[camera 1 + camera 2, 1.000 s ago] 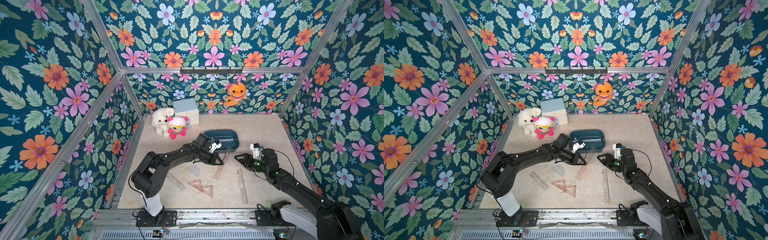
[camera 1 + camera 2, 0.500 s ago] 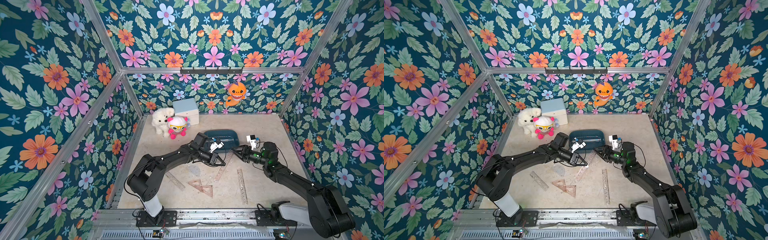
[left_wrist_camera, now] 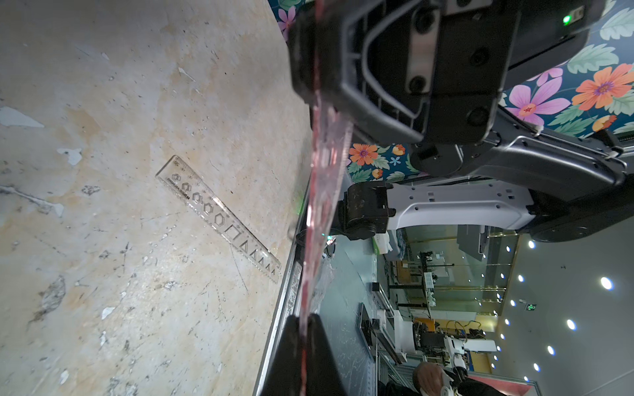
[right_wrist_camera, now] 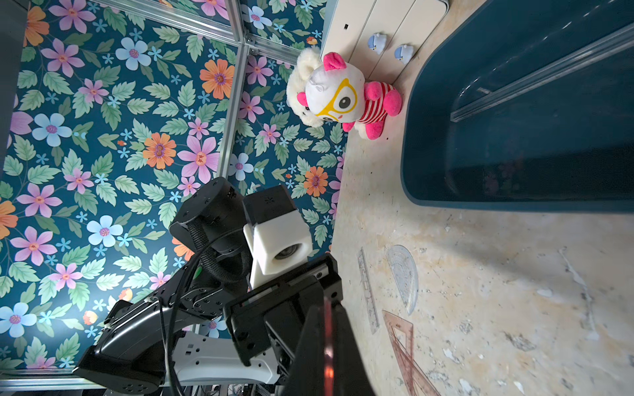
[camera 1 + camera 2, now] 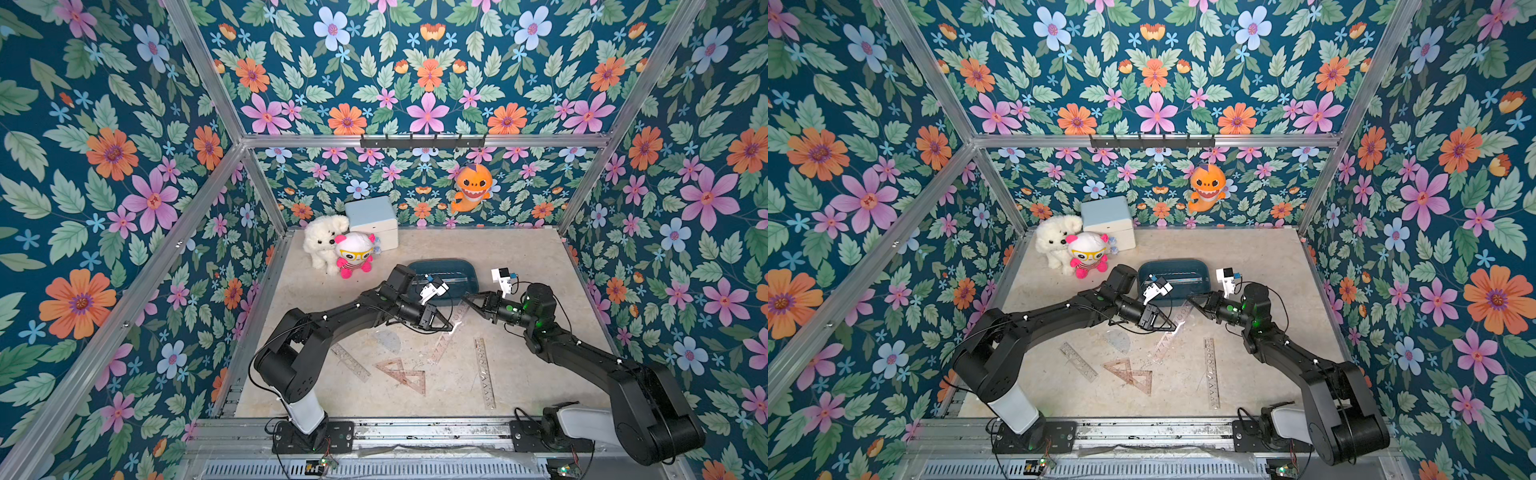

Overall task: Put the scattered rulers into the storage box
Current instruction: Pick up the ruler from the center of the board.

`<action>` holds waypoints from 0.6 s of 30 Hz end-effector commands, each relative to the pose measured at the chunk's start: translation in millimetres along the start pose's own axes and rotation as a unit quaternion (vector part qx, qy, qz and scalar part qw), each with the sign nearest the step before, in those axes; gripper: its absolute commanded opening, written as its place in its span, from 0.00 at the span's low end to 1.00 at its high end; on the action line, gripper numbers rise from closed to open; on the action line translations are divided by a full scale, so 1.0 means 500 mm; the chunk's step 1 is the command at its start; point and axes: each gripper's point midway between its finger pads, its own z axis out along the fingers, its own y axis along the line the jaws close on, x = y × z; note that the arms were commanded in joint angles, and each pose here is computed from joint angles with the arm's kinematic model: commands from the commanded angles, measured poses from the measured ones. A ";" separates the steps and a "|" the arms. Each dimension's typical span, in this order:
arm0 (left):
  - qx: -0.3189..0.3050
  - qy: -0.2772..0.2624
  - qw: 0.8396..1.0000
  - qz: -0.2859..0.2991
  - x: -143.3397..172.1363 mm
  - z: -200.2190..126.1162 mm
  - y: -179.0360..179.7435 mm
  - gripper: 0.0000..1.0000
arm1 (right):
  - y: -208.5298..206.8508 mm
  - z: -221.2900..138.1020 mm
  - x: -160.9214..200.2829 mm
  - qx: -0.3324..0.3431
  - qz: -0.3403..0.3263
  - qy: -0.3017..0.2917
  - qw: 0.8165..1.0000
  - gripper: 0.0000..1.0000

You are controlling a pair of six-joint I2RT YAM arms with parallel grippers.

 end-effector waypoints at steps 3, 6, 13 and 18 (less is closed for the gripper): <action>-0.026 -0.011 1.000 0.010 -0.015 -0.011 0.006 0.44 | 0.021 -0.003 -0.017 -0.001 -0.026 -0.019 0.999 0.00; -0.103 -0.049 0.993 0.004 -0.052 -0.057 0.044 0.53 | 0.008 -0.009 -0.059 0.048 -0.035 -0.068 0.996 0.00; -0.322 -0.140 0.936 0.000 -0.121 -0.215 0.128 0.63 | 0.020 -0.027 -0.222 0.141 -0.075 -0.245 0.956 0.00; -0.413 -0.172 0.894 0.016 -0.133 -0.280 0.149 0.64 | 0.027 0.021 -0.307 0.169 -0.097 -0.325 0.926 0.00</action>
